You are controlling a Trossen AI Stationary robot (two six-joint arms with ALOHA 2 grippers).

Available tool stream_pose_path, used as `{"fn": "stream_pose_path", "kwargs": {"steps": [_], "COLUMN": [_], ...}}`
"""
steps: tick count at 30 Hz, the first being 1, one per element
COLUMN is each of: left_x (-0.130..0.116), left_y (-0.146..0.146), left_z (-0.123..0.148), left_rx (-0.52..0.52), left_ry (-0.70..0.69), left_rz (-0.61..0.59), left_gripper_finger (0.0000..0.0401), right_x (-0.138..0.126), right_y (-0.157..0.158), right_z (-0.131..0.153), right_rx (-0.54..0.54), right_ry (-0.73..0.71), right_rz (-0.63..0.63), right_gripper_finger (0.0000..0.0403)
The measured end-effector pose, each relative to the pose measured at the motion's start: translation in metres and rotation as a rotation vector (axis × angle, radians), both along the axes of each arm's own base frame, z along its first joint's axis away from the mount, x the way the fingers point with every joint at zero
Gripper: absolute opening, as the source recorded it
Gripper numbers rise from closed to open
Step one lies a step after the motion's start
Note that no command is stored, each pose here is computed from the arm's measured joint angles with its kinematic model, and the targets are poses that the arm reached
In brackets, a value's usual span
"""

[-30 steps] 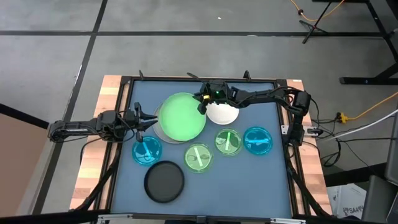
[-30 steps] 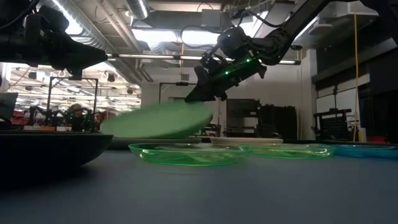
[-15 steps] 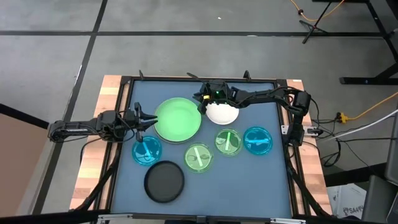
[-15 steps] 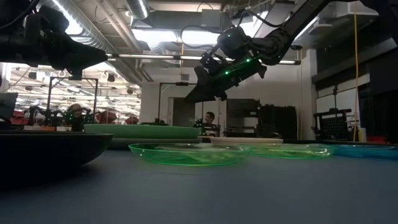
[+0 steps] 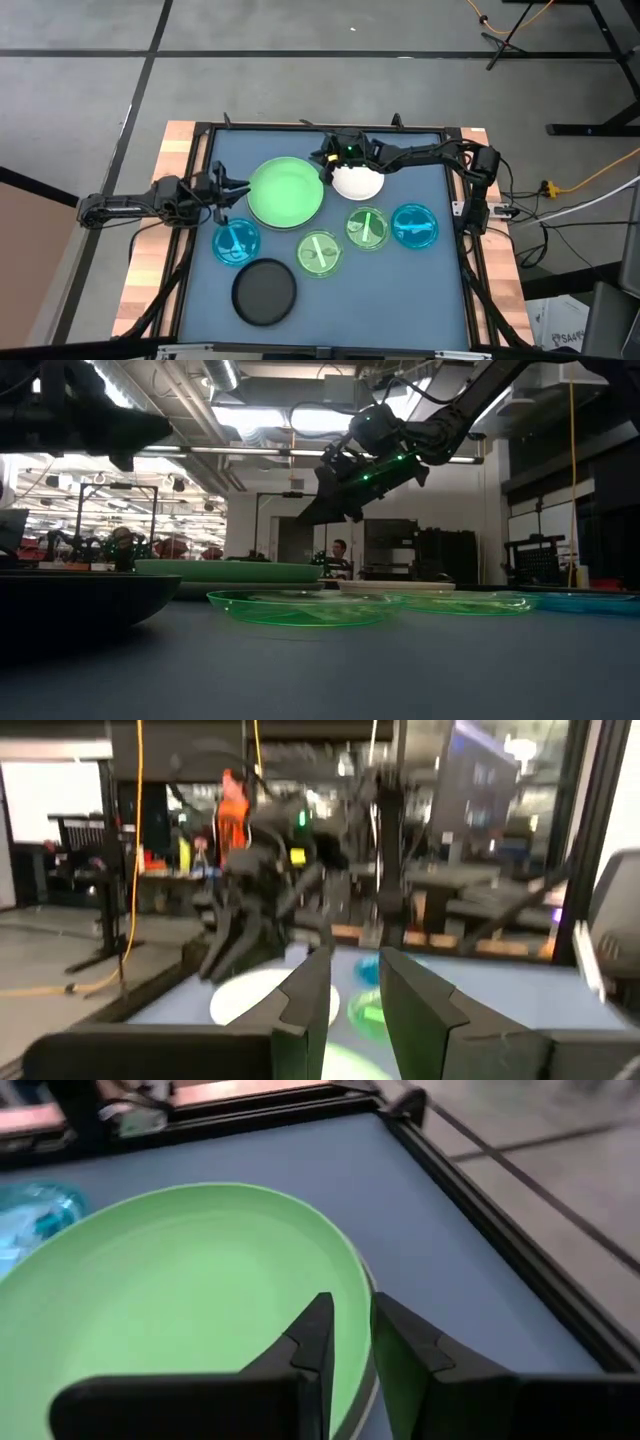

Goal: Stack plastic plates
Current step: Stack the black plate on top of the green plate

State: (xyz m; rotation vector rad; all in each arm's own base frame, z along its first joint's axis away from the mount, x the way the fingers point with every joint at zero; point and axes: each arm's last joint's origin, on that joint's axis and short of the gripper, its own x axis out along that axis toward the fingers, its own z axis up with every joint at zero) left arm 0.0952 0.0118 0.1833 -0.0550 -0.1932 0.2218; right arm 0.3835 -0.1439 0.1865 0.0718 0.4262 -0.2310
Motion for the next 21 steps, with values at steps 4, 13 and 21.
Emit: {"fn": "stream_pose_path", "kwargs": {"steps": [4, 13, 21], "left_x": [-0.001, 0.000, 0.009], "left_y": [0.000, 0.000, 0.000], "left_z": [0.004, 0.014, 0.034], "left_rx": [-0.018, -0.100, -0.126], "left_ry": [-0.048, -0.069, -0.020], "left_rz": [-0.006, -0.030, -0.033], "left_gripper_finger": [0.0082, 0.0082, 0.0082], "right_x": [-0.002, -0.026, -0.058], "right_y": [0.003, 0.011, 0.018], "right_z": [0.009, 0.050, 0.083], "right_rx": [-0.049, -0.225, -0.370], "right_ry": [-0.009, 0.067, 0.223], "right_rz": [0.078, 0.161, 0.066], "right_gripper_finger": [0.0060, 0.0060, 0.0060]}}
